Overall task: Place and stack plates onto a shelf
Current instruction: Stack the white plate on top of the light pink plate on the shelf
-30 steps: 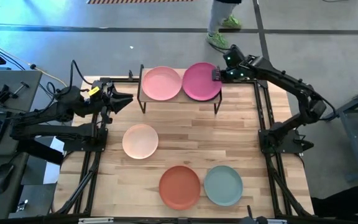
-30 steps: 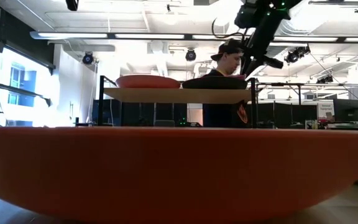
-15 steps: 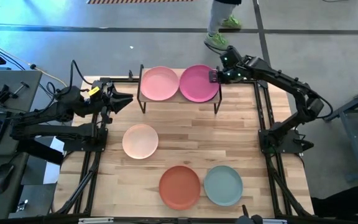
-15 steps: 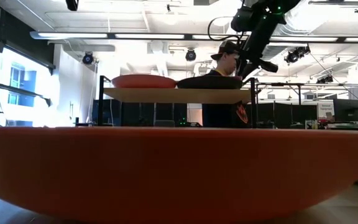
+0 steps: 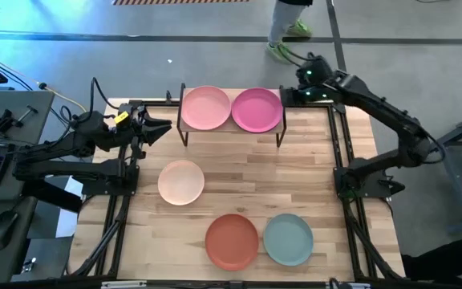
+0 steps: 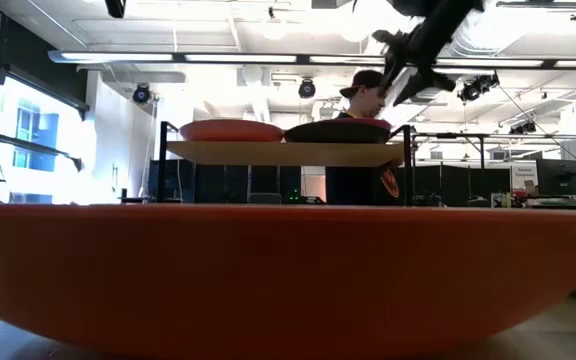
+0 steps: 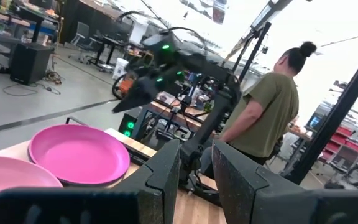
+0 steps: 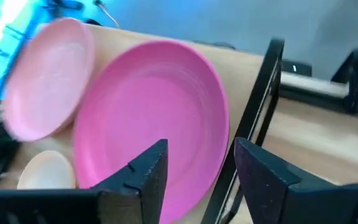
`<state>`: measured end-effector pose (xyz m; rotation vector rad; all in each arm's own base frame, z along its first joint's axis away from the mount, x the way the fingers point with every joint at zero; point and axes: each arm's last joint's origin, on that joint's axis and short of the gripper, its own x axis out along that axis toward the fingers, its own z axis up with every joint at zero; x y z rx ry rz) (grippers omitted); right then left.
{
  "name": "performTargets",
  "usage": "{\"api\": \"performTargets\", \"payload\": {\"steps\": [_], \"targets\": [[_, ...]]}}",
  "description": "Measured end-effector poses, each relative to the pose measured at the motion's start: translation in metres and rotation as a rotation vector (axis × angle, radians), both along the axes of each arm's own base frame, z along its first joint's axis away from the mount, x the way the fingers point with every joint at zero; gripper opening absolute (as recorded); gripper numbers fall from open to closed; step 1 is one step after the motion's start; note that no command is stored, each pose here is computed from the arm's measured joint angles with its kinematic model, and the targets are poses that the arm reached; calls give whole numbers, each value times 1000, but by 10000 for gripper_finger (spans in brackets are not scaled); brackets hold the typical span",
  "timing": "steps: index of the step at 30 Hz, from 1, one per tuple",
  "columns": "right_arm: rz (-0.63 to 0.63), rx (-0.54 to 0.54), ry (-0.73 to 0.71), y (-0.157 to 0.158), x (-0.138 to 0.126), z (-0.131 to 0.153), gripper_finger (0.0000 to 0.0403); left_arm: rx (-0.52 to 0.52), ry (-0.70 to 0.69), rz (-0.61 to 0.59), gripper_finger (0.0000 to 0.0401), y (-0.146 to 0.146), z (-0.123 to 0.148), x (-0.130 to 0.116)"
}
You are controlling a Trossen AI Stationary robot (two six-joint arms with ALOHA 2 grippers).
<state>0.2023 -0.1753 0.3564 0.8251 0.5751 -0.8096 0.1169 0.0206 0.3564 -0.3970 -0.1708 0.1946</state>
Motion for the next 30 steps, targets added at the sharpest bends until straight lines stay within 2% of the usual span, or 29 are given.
{"api": "performTargets", "payload": {"steps": [4,8,11,14,17,20,24,26,30], "targets": [[80,-78,-4,29,-15,10,167,-1,0,3,86,0,0,0],[115,-97,-39,64,-33,-3,154,18,8,18,86,1,0,1],[133,-108,-175,89,-47,-16,142,16,16,36,86,1,-1,3],[156,-127,-382,107,-52,-27,129,25,28,39,86,2,-2,5],[192,-193,-567,119,-47,-35,103,49,48,43,86,2,-4,9],[284,-307,-741,130,-35,-36,62,74,65,45,86,3,-5,11],[373,-428,-815,141,-21,-35,9,87,74,46,86,3,-5,13],[396,-454,-832,144,-17,-34,7,90,75,46,86,3,-5,12],[400,-478,-838,145,-15,-33,33,114,80,49,86,3,-5,12]]}}
